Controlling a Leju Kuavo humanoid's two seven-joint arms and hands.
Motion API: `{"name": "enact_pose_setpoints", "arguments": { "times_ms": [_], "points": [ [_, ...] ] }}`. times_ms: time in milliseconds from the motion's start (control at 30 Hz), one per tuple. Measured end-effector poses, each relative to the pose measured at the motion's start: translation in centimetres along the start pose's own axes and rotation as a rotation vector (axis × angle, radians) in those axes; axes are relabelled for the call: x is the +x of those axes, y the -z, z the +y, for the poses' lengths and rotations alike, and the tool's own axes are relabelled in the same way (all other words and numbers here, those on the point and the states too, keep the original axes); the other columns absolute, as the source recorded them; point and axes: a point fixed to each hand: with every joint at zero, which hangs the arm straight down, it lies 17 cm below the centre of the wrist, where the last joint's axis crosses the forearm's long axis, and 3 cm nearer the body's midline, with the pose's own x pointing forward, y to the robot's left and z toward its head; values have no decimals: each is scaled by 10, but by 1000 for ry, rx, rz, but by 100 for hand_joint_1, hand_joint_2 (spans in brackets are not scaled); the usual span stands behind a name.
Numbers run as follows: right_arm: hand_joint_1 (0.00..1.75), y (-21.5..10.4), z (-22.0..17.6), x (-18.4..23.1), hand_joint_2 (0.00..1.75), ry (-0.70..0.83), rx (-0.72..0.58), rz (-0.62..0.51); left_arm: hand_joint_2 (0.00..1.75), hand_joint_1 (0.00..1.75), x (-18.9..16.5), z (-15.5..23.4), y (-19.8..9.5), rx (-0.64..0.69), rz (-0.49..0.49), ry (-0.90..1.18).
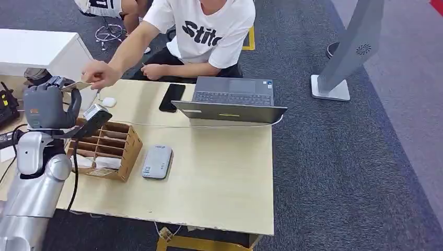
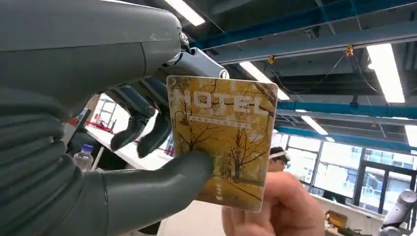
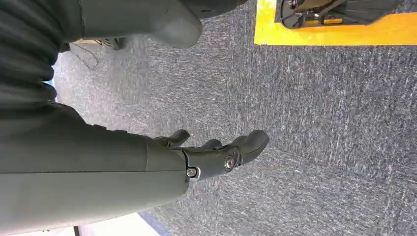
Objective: Pass the card to the sensor for recognition and then transmit it.
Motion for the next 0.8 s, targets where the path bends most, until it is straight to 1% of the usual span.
{"name": "enact_pose_setpoints", "arguments": {
  "times_ms": [200,400,467,600,800],
  "points": [
    [0,0,0,0,175,0,1,-1,175,175,4,-4,-1,-15,-13,-9],
    [0,0,0,1,175,-1,3,-4,175,175,21,-21,-7,-80,-50,-34],
    [0,0,1,1,175,-2,4,-4,175,175,30,-31,-12,-116,-64,-46],
    [0,0,1,4,175,-6,10,-9,175,175,58,-59,-28,-216,-114,-71],
    [0,-1,2,5,175,3,12,-15,175,175,100,-102,-57,-396,-173,-104]
  ]
}}
